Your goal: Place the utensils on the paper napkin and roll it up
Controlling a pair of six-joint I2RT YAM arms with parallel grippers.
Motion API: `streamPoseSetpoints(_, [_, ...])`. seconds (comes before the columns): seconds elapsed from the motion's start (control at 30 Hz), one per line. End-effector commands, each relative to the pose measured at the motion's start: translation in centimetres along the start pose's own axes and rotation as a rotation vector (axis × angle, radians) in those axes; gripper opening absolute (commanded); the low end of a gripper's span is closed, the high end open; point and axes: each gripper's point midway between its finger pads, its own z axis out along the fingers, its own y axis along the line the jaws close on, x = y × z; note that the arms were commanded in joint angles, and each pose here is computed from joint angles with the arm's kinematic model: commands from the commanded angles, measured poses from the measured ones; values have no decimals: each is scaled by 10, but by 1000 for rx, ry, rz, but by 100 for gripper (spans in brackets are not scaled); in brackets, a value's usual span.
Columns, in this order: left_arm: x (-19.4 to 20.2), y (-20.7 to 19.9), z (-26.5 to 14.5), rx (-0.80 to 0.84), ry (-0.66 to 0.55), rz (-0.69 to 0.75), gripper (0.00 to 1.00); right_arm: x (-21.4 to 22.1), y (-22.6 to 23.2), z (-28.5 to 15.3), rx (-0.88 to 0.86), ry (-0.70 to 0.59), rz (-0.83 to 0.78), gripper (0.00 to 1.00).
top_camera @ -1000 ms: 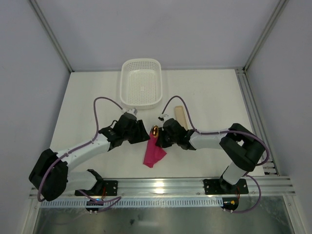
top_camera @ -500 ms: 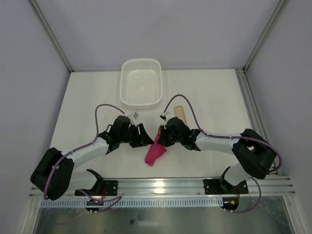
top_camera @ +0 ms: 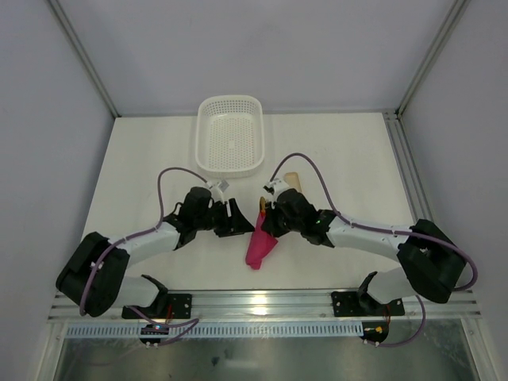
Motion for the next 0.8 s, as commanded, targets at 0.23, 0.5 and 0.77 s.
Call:
streamPoseSetpoints(0.23, [11,-46,-5,370,3,95,68,-42,20,-31,-72,-166,-81,4])
streamPoseSetpoints(0.5, [13,-68,-8,564,6,144,72,-52,28,-55,-108,-213,-115,4])
streamPoseSetpoints(0.77, [8,-74,-3,612,7,175,75,-63,35,-74,-121,-228,-149,4])
